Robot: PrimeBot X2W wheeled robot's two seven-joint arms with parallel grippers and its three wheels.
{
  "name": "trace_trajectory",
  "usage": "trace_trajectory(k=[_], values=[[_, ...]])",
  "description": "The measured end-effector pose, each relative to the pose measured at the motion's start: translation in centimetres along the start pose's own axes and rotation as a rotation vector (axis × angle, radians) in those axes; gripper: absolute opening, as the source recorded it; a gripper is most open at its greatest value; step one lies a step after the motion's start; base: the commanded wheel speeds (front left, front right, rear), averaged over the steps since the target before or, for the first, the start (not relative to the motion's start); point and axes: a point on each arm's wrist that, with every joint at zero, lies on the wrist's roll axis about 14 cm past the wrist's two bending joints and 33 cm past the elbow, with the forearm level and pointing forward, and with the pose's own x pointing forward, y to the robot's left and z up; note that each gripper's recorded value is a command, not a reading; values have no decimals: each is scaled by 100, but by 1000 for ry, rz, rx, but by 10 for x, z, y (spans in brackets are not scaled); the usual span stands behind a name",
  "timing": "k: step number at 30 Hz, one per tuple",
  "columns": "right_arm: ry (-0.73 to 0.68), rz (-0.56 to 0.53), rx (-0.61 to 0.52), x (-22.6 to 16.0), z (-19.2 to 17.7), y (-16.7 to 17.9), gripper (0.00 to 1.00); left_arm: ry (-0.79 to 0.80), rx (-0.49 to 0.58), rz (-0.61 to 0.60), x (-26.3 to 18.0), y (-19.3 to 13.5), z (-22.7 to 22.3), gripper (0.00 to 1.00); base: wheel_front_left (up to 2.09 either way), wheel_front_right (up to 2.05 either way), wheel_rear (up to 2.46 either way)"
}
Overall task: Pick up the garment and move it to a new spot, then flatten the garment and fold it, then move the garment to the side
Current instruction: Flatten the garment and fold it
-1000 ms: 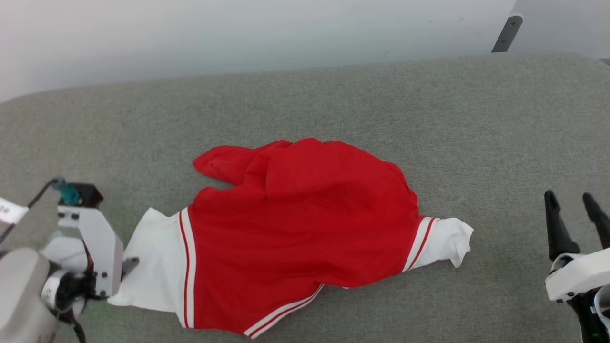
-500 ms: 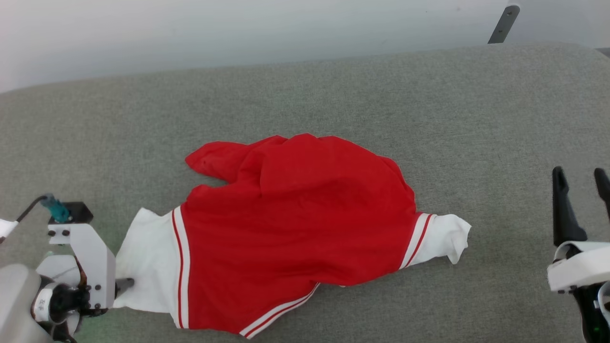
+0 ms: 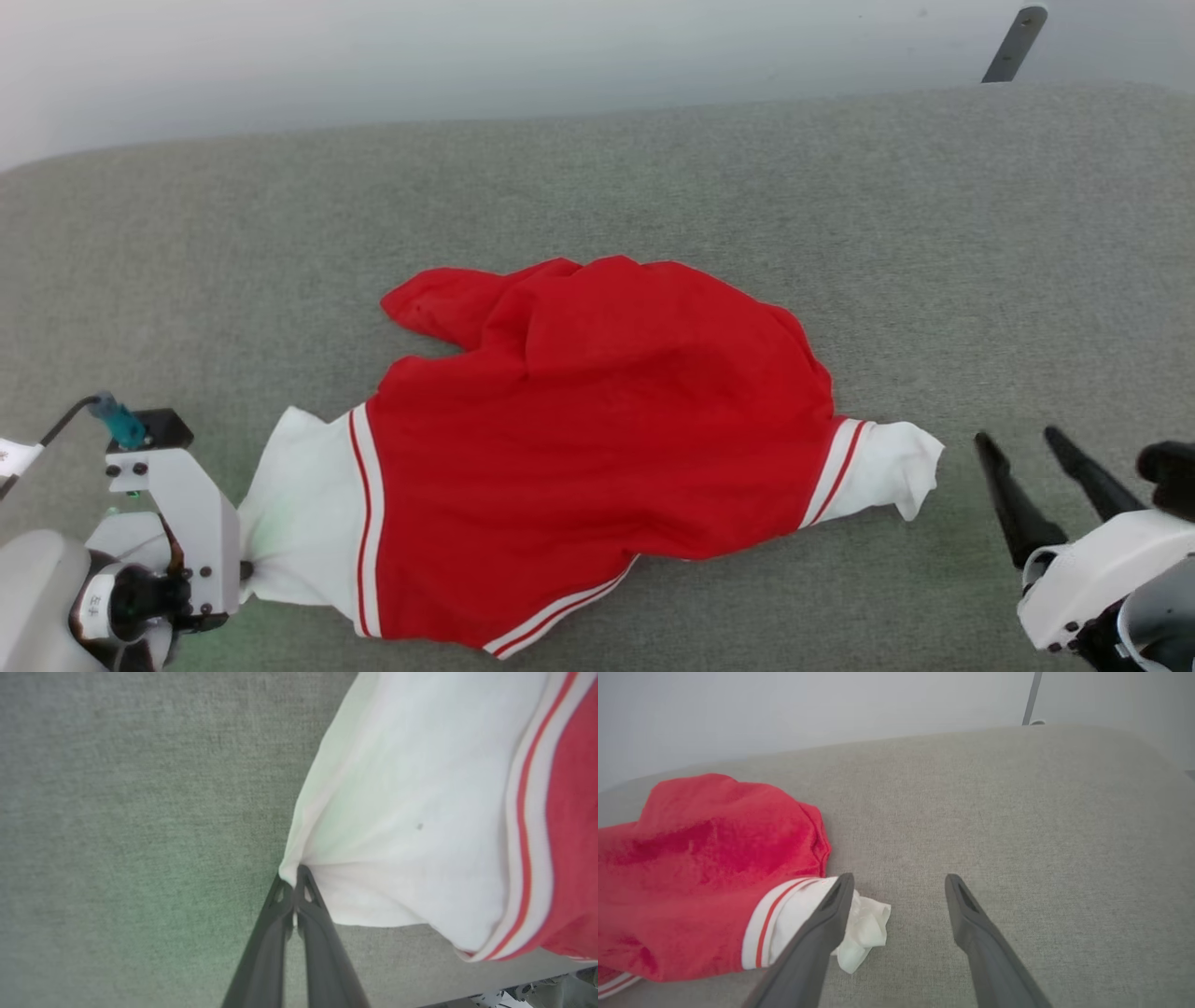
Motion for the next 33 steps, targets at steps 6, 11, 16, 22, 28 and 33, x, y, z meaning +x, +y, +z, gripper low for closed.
trace_trajectory(k=[6, 11, 16, 22, 28, 33], values=[[155, 37, 18, 10, -27, 6, 100, -25, -6, -7, -1, -1, 3, 0, 0, 0, 0], [272, 65, 5, 21, -46, 9, 100, -38, -10, -13, -1, -2, 7, 0, 0, 0, 0], [366, 96, 20, 35, -64, 17, 100, -51, -14, -20, 1, -3, 10, 0, 0, 0, 0], [475, 126, -8, 48, -83, 23, 0, -55, -22, -19, 3, -1, 14, 0, 0, 0, 0], [482, 142, -5, 58, -77, 23, 0, -66, -19, -21, -2, -2, 22, 0, 0, 0, 0], [430, 171, -13, 61, -49, 25, 0, -98, 16, -22, -17, -7, 34, 0, 0, 0, 0]])
